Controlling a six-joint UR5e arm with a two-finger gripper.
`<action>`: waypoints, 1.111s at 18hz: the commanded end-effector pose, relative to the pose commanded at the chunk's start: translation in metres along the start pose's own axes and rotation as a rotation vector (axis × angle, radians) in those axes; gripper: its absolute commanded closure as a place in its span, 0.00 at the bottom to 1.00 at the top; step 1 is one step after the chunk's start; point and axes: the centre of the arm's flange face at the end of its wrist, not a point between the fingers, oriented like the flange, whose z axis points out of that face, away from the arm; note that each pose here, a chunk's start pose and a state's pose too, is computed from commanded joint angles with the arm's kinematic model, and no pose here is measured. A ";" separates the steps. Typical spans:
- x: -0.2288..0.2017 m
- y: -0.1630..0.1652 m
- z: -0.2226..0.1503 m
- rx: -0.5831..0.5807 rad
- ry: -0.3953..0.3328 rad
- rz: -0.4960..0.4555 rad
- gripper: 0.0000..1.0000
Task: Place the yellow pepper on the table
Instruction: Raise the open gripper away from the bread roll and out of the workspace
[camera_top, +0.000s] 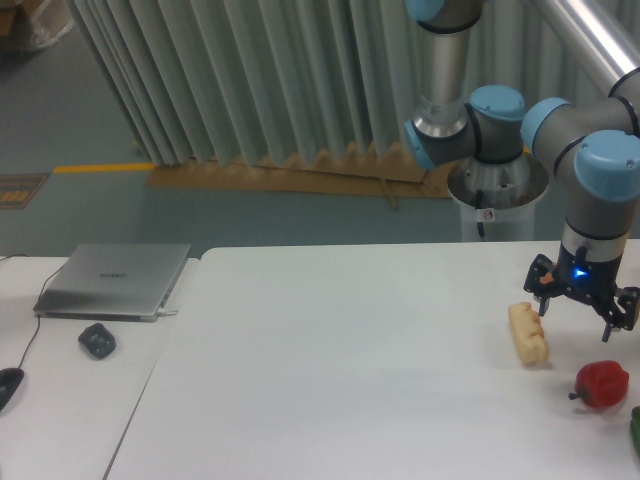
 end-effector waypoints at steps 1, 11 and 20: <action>-0.001 0.001 0.000 -0.002 -0.002 0.003 0.00; -0.001 0.004 -0.006 -0.004 -0.014 0.005 0.00; 0.000 0.003 -0.006 -0.004 -0.016 0.006 0.00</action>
